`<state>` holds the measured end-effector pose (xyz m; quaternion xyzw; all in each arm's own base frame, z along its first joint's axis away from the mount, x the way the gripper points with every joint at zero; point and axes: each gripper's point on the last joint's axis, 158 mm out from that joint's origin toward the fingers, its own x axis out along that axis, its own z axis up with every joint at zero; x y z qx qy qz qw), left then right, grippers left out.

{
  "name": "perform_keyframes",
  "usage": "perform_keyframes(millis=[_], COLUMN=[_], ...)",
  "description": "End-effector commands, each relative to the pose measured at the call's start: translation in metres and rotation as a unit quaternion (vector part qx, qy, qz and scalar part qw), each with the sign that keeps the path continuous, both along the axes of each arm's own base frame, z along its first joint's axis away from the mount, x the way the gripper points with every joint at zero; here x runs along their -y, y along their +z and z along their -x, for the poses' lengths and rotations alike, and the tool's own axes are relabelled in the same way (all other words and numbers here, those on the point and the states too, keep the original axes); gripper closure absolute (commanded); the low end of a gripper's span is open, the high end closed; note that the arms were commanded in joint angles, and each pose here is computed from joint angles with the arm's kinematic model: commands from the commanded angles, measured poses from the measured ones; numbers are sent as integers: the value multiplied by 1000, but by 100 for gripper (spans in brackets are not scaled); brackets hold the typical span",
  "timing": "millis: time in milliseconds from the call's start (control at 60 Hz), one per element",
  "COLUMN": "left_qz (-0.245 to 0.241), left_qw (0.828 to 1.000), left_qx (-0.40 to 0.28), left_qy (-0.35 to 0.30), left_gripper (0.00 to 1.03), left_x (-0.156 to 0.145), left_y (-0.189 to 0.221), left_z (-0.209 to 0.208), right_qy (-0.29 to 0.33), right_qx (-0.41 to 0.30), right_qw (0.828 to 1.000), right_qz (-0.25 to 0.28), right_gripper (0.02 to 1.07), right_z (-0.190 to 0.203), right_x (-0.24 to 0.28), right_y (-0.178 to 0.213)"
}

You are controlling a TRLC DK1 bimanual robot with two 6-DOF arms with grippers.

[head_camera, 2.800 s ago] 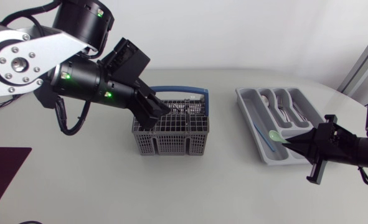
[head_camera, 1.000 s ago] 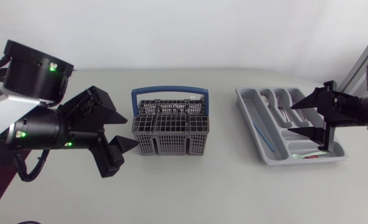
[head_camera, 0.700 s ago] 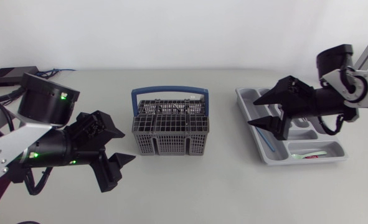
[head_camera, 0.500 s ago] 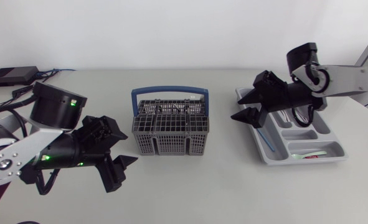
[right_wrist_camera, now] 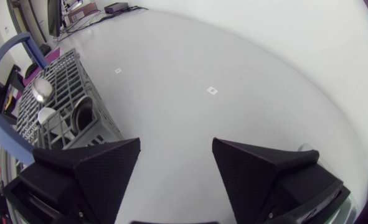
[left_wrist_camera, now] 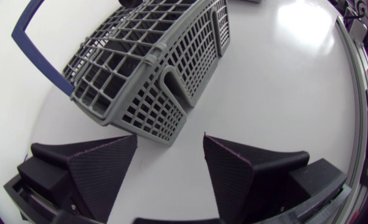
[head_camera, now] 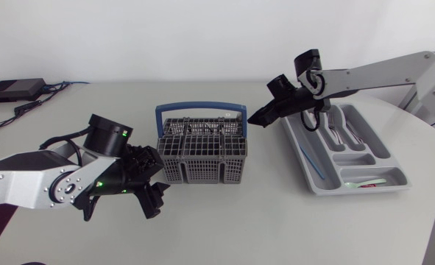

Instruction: Unload the cutlery basket into the drawer organizer.

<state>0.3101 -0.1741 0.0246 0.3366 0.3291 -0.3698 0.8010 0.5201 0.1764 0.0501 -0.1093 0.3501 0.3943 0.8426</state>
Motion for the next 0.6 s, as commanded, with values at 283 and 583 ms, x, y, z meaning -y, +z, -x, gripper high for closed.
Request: perform_keyframes(millis=[283,583], left_qz=[-21,-14], left_qw=[1000,999], left_qx=[-3,18], left_qy=[12,30], left_gripper=[82,82], left_x=[-6,-6], left_y=[-31,-26], left_z=[-7,-21], right_qy=[-11,51], right_qx=[-64,-122], right_qw=[997,988], right_qz=[-45,-86], right_gripper=[100,101], right_z=[-27,1], right_x=[-33,-56], right_y=[-19,-14])
